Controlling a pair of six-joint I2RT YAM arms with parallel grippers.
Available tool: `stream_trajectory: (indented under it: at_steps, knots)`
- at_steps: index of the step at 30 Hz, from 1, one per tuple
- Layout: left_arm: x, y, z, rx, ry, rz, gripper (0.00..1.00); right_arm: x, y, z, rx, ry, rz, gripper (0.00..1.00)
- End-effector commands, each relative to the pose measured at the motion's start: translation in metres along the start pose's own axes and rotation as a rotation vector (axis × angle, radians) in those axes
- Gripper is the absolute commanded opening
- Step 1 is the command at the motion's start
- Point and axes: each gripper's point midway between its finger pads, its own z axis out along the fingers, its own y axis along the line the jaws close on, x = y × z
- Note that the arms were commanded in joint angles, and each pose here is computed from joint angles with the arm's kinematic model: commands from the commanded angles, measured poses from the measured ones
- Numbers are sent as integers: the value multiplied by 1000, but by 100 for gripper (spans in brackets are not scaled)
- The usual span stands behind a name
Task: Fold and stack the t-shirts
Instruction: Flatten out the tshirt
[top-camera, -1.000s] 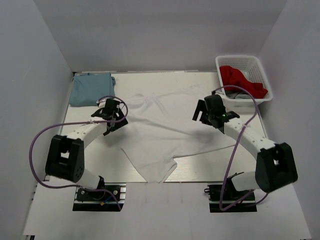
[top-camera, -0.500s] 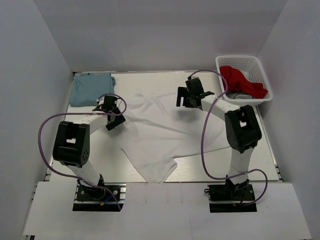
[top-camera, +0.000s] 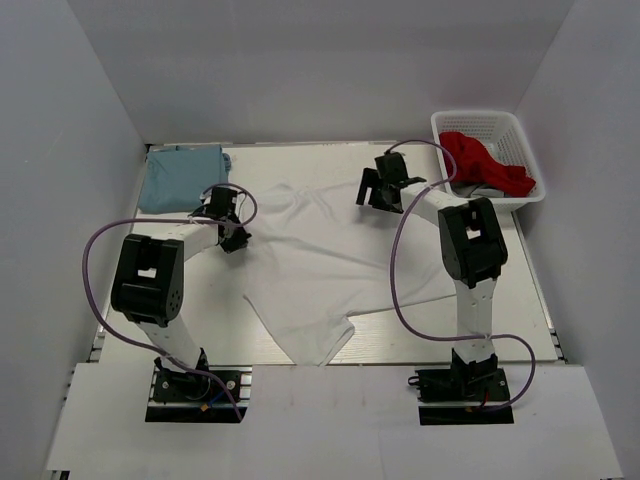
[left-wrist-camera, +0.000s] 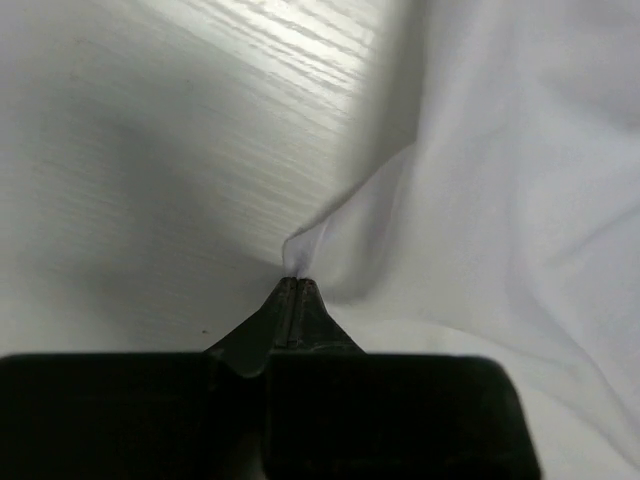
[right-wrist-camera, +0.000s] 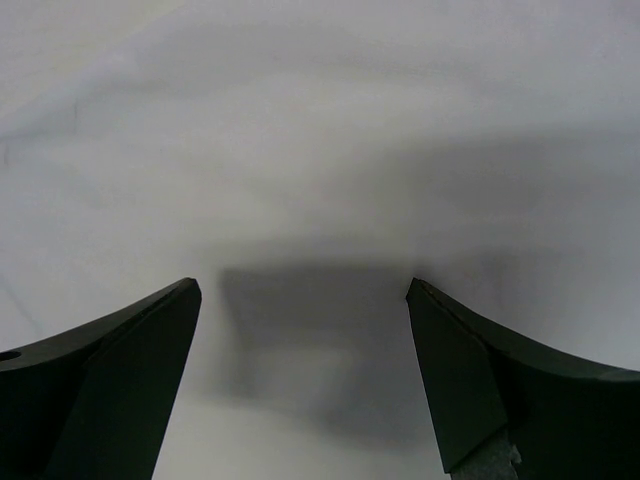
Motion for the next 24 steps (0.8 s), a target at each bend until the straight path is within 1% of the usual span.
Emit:
stream_trajectory:
  at_steps: [1,3,4,6,8,9,10,11,12,13,14,15,17,18,19,20,21,22,23,24]
  knots:
    - [23,48,-5,-252,71,-51,0,4,-19,0,38,1,102,90]
    - [25,54,-17,-288,74,-75,0,5,-25,-2,40,-7,123,90]
    - [22,55,-21,-304,53,-123,0,12,-31,-2,54,12,139,90]
    - [20,60,-34,-330,30,-165,0,21,-36,-2,78,44,164,90]
    - [20,60,-40,-320,15,-189,0,30,-45,0,104,67,182,90]
    - [20,60,-42,-311,6,-191,0,31,-42,-1,86,72,178,90]
    - [11,54,-45,-282,-26,-200,0,26,-38,-3,59,55,175,90]
    - [14,53,-44,-271,-19,-193,0,28,-33,-3,22,61,168,90]
    - [12,47,-45,-235,-18,-186,6,23,-26,-7,-20,53,134,90]
    - [7,41,-44,-208,-30,-177,17,20,-21,-8,-44,47,123,90]
    - [-3,35,-45,-187,-51,-161,34,15,-14,-10,-75,39,98,90]
    - [-7,30,-47,-171,-54,-153,41,4,-9,-17,-101,13,80,90]
    - [-28,18,-54,-147,-99,-142,55,-13,3,-28,-147,-25,43,90]
    - [-35,14,-58,-138,-110,-144,58,-22,6,-35,-158,-48,37,90]
    - [-49,7,-64,-126,-142,-141,63,-28,8,-39,-164,-64,21,90]
    - [-52,3,-67,-127,-154,-133,78,-34,8,-44,-168,-79,23,90]
    - [-57,0,-69,-120,-163,-118,86,-47,13,-61,-184,-120,10,90]
    - [-65,-8,-72,-93,-180,-109,92,-51,11,-66,-174,-138,4,90]
    - [-68,-18,-72,-43,-180,-81,100,-41,3,-67,-155,-122,-3,90]
    - [-72,-26,-74,-5,-184,-68,100,-51,-5,-87,-111,-165,15,90]
